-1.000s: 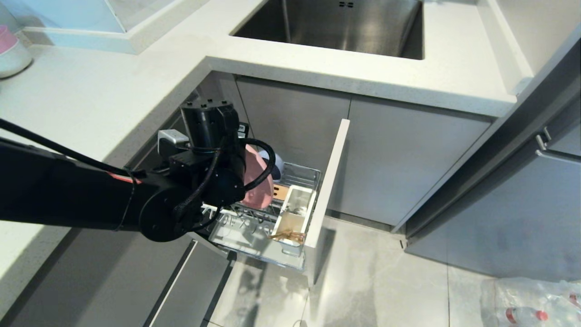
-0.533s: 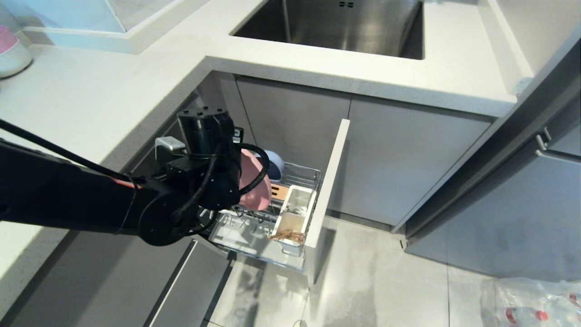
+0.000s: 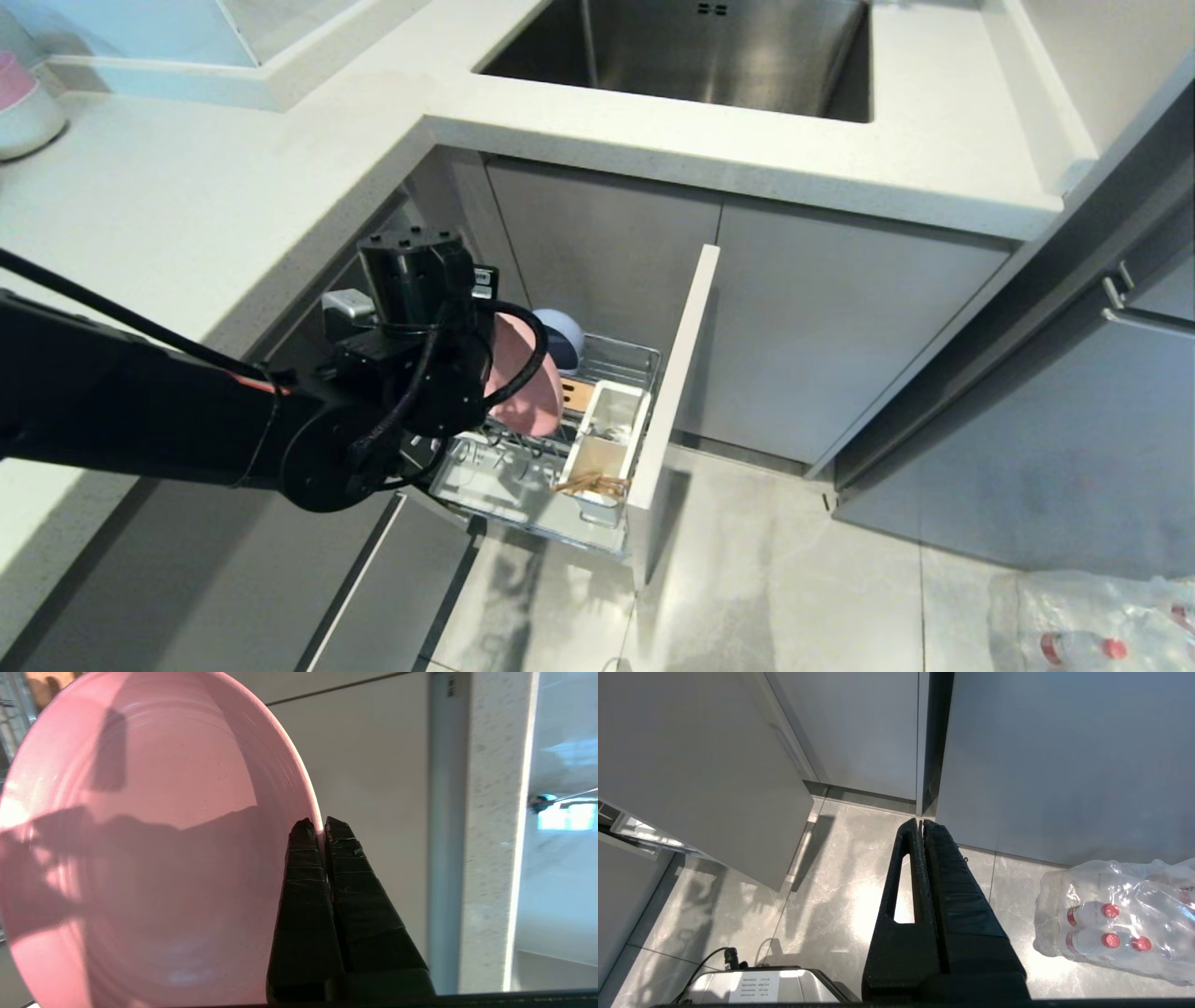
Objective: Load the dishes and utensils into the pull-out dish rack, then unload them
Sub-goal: Pick up the plate and place it in the cupboard
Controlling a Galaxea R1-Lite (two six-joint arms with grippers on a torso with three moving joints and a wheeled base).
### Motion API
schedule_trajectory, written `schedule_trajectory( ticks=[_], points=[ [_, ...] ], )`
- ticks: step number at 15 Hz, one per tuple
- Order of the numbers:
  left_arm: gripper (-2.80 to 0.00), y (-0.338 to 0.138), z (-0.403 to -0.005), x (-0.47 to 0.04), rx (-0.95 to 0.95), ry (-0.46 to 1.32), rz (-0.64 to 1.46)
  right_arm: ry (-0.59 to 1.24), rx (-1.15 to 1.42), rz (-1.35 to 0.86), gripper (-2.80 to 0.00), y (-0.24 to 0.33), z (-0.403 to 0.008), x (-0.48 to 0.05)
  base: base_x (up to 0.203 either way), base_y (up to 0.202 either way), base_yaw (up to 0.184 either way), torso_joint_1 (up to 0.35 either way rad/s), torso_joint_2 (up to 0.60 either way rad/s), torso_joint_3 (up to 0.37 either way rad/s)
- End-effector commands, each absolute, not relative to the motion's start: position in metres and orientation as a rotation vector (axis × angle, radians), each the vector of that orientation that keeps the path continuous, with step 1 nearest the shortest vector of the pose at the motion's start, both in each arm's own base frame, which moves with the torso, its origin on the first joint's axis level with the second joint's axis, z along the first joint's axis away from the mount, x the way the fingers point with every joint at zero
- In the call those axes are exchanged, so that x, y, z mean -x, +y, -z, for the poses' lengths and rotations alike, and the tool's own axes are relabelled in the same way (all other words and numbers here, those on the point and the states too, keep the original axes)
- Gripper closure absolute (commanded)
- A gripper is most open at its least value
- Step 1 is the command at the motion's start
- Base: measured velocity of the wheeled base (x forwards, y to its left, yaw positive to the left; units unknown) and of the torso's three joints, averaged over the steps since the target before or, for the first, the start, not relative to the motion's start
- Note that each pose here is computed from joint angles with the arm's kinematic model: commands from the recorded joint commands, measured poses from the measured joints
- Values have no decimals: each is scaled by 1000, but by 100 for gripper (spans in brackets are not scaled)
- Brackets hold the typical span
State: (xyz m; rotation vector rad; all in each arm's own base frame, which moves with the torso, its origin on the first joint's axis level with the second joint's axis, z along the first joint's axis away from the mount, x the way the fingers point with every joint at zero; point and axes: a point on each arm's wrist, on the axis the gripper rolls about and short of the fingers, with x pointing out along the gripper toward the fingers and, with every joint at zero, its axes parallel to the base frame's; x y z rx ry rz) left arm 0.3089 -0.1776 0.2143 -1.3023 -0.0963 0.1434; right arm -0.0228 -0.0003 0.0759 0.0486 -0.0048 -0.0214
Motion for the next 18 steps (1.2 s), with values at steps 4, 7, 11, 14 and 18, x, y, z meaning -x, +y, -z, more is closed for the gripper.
schedule_trajectory(
  ticks=[4, 7, 11, 14, 18],
  points=[
    [0, -173, -211, -310, 1307, -99, -154, -4, -49, 21, 0, 0, -76, 23, 0, 0, 0, 0, 0, 0],
    [0, -172, -207, -310, 1299, -89, -166, -4, -49, 21, 0, 0, -76, 23, 0, 0, 0, 0, 0, 0],
    [0, -170, -203, -311, 1289, -84, -181, -4, -49, 21, 0, 0, -76, 23, 0, 0, 0, 0, 0, 0],
    [0, -168, -198, -313, 1279, -72, -200, -4, -49, 21, 0, 0, -76, 23, 0, 0, 0, 0, 0, 0],
    [0, -166, -206, -310, 1287, -82, -183, -4, -49, 21, 0, 0, -76, 23, 0, 0, 0, 0, 0, 0]
  ],
)
